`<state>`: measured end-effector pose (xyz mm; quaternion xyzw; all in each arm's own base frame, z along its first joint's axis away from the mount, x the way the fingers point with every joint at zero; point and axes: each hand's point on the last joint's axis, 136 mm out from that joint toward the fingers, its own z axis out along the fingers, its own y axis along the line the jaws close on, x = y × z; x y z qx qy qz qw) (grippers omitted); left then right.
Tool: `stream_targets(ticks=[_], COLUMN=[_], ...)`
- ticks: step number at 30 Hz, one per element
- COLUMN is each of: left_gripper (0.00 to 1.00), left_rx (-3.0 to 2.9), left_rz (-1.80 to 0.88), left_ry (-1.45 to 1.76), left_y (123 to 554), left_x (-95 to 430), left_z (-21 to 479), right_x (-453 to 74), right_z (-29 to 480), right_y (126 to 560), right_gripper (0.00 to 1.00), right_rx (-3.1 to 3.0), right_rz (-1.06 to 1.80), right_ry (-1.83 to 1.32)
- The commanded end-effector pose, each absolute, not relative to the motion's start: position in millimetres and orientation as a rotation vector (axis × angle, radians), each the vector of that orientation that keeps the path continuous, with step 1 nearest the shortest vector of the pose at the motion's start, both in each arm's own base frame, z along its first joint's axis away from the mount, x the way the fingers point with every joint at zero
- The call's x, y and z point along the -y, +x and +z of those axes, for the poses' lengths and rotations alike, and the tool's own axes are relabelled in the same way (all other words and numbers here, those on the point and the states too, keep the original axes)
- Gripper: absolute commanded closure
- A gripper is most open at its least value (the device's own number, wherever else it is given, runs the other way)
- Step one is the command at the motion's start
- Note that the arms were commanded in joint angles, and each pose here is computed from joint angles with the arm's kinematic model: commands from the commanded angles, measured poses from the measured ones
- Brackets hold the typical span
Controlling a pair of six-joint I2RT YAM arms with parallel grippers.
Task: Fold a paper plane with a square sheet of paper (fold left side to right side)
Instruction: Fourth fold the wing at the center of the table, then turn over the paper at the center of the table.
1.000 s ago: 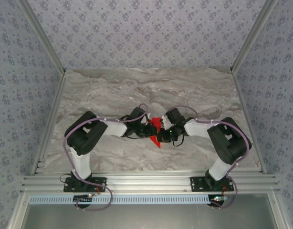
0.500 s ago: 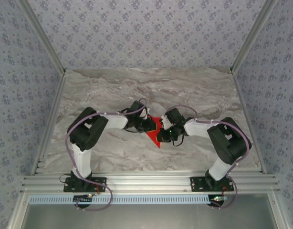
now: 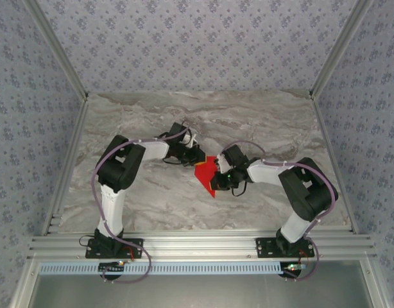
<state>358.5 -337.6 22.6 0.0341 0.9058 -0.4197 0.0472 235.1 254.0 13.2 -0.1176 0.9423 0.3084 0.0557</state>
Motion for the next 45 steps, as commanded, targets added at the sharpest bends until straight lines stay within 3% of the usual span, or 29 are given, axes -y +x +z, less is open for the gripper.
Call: stream_targets(ticks=[1, 10, 19, 27, 33, 38, 45], left_gripper=[0.90, 0.89, 0.85, 0.81, 0.71, 0.62, 0.57], left_rx=[-2.736, -2.718, -2.637, -2.537, -2.461, -2.476, -2.542], left_rz=[-0.975, -0.957, -0.952, -1.018, -1.151, -1.196, -1.199], left_ry=[-0.017, -0.032, -0.030, -0.009, -0.027, 0.033, 0.062], left_y=[415.4, 439.7, 463.1, 443.3, 388.8, 343.8, 333.4], left_x=[284.1, 276.4, 260.9, 257.3, 269.9, 300.9, 332.0], left_z=[-12.2, -3.8, 42.6, 86.3, 100.7, 97.4, 70.6], right_x=[-193.1, -196.6, -204.4, -236.8, -248.8, -217.4, -185.4], right_z=[-40.3, -38.6, -31.8, -1.9, 49.9, 83.4, 110.4], right_y=[174.8, 172.7, 176.6, 195.6, 220.8, 241.0, 234.6], right_gripper=[1.00, 1.00, 1.00, 0.99, 0.74, 0.52, 0.33], right_rx=[-3.201, -3.200, -3.174, -3.002, -2.755, -2.594, -2.480], right_rz=[0.565, 0.579, 0.611, 0.851, 1.017, 0.965, 0.885], right_ry=[-0.305, -0.326, -0.367, -0.406, -0.411, -0.305, -0.266])
